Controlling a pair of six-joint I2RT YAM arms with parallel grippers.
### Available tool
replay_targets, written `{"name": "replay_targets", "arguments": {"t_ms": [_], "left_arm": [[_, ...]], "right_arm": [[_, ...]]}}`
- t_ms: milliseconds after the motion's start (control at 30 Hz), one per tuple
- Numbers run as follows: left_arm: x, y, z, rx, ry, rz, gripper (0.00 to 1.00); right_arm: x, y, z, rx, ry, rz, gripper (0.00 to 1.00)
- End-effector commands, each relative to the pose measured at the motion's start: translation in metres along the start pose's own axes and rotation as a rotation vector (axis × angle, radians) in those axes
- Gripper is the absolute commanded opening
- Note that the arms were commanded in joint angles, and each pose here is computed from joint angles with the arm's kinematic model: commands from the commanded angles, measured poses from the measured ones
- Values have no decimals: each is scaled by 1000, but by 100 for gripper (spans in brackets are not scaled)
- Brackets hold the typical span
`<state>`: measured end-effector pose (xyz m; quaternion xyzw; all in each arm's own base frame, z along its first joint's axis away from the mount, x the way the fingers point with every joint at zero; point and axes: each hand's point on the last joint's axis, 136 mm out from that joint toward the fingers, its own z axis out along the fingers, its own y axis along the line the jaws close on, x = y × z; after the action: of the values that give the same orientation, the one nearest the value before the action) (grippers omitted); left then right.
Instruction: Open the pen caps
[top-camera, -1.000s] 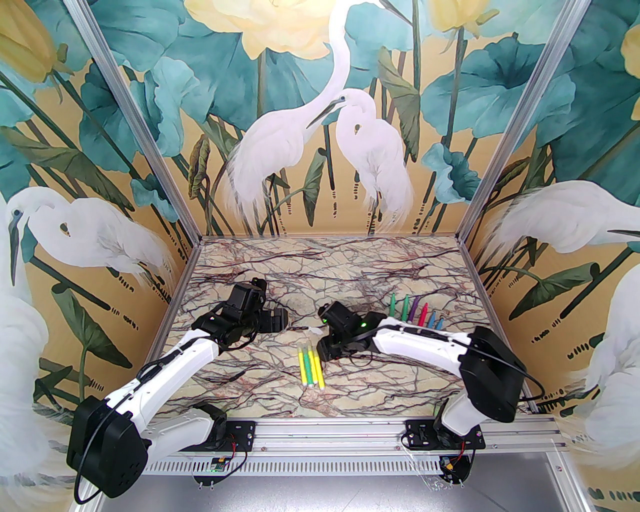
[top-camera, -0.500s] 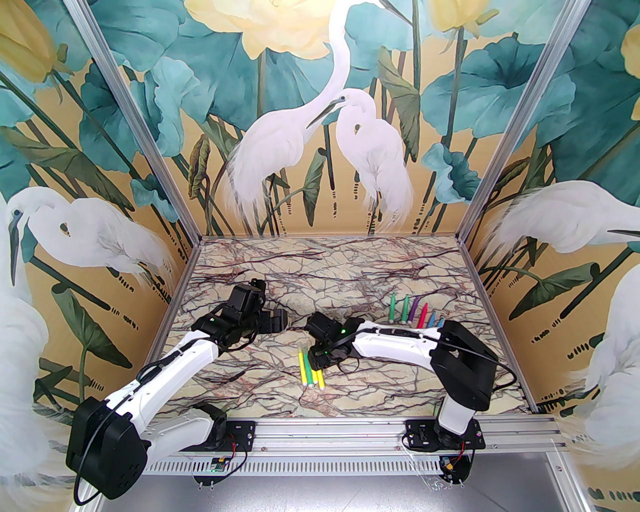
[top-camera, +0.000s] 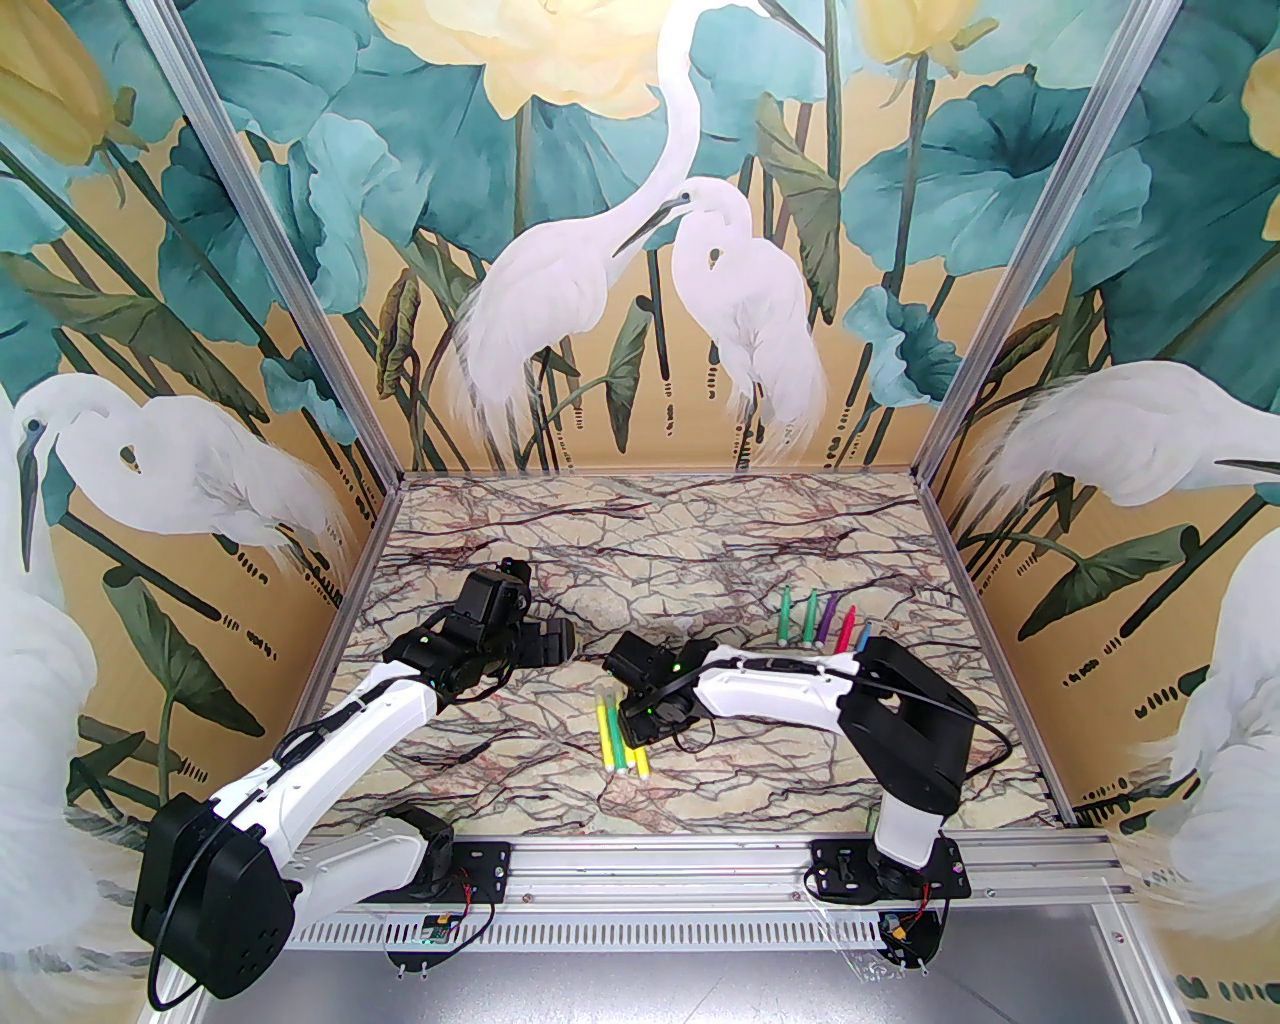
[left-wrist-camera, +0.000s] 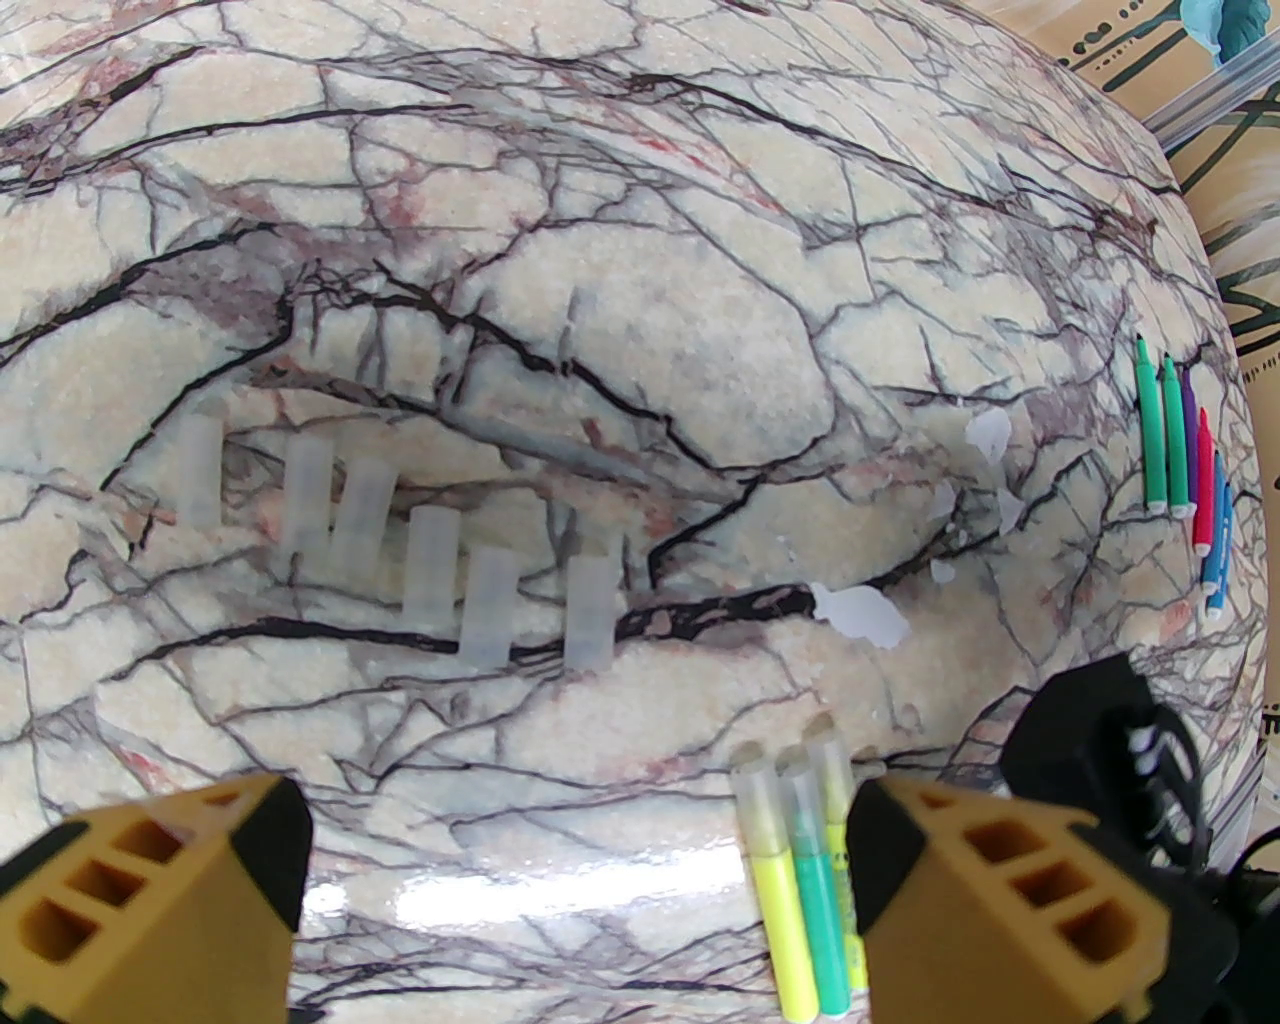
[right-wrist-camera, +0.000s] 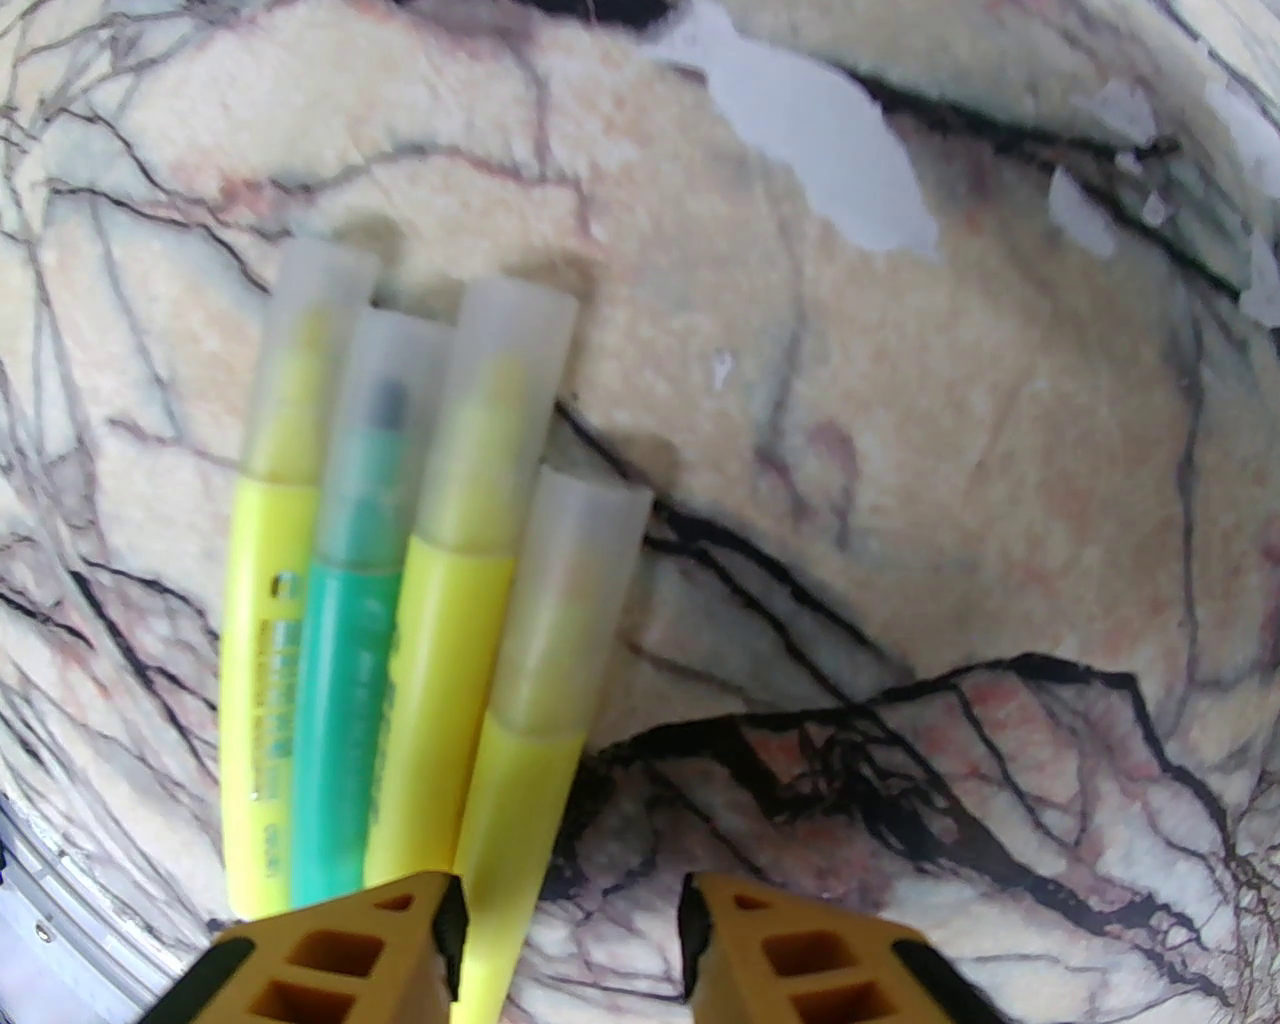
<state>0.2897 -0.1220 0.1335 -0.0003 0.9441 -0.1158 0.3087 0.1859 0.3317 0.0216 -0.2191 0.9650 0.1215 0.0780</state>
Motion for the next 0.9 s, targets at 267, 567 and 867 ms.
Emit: {"name": "replay_targets", "arguments": {"t_ms": [267, 567, 867], "left_arm": [[-1, 2, 0, -9, -17, -9, 94], [-1, 1, 0, -9, -16, -14, 94], [-1, 1, 0, -7, -14, -13, 94]], "right_arm": [[1, -2, 8, 42, 16, 17, 41], [2, -13, 8, 120, 27, 14, 39], [7, -19, 9, 166, 50, 5, 36]]}}
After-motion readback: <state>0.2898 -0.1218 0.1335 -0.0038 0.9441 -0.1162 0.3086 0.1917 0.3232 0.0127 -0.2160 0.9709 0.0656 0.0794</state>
